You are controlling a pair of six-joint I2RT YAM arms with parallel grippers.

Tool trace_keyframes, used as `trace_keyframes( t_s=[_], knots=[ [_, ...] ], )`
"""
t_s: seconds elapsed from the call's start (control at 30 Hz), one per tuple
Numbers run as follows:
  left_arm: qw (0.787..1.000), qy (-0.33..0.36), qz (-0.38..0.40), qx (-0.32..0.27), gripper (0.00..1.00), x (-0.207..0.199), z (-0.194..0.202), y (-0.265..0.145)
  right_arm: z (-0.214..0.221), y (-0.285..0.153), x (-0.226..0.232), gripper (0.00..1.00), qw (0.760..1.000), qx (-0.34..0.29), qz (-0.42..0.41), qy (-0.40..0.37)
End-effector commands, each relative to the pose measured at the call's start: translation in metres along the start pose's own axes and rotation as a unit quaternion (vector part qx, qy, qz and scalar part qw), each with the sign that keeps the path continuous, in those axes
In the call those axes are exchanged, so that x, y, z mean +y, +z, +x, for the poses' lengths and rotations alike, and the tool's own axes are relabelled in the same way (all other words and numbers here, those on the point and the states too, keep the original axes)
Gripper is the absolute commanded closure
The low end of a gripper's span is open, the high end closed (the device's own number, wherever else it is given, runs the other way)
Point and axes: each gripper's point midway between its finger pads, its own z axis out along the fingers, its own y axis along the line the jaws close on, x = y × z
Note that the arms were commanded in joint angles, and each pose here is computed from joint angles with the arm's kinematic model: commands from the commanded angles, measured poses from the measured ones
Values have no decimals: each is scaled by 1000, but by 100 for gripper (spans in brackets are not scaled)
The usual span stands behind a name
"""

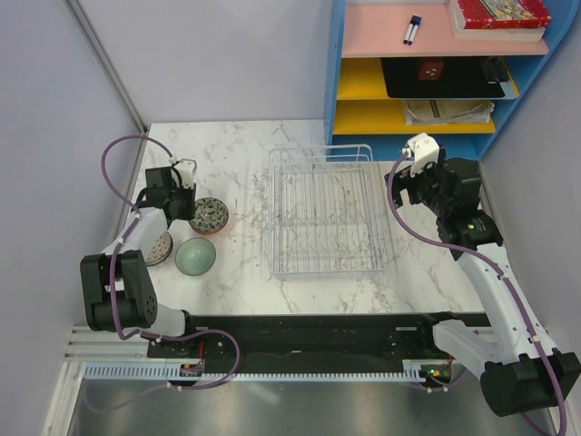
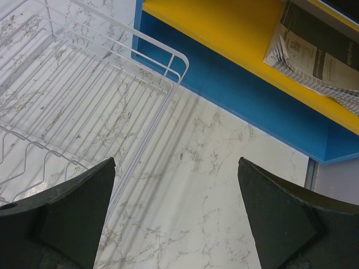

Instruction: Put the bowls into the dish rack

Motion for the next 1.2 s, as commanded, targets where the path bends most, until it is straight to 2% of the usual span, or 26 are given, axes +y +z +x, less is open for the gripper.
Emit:
trace_keyframes(
  t_s=[0.0, 0.77, 0.87, 0.9, 1.03, 1.07, 1.1, 1.17],
  knots=[
    [999, 13, 1, -36, 70, 2, -24, -14, -3, 2, 3, 3, 1000, -7, -7, -3],
    [1000, 13, 4, 6, 65, 3, -11, -3, -3, 1, 4, 2, 1000, -7, -9, -3],
    [1000, 14, 5, 4, 70, 3, -11, -3, -2, 2, 4, 2, 1000, -6, -10, -2],
    [1000, 13, 5, 4, 76, 3, -12, -4, -2, 2, 4, 2, 1000, -6, -10, -2],
    [1000, 15, 7, 3, 84, 2, -12, -4, -2, 2, 4, 2, 1000, -6, -10, -2],
    [1000, 14, 8, 3, 88, 2, -12, -4, -3, 2, 4, 2, 1000, -6, -9, -3],
    [1000, 14, 7, 3, 98, 2, -12, -4, -3, 2, 4, 2, 1000, -6, -9, -3],
    [1000, 14, 6, 2, 98, 2, -13, -6, -4, 2, 3, 2, 1000, -7, -9, -2]
  ],
)
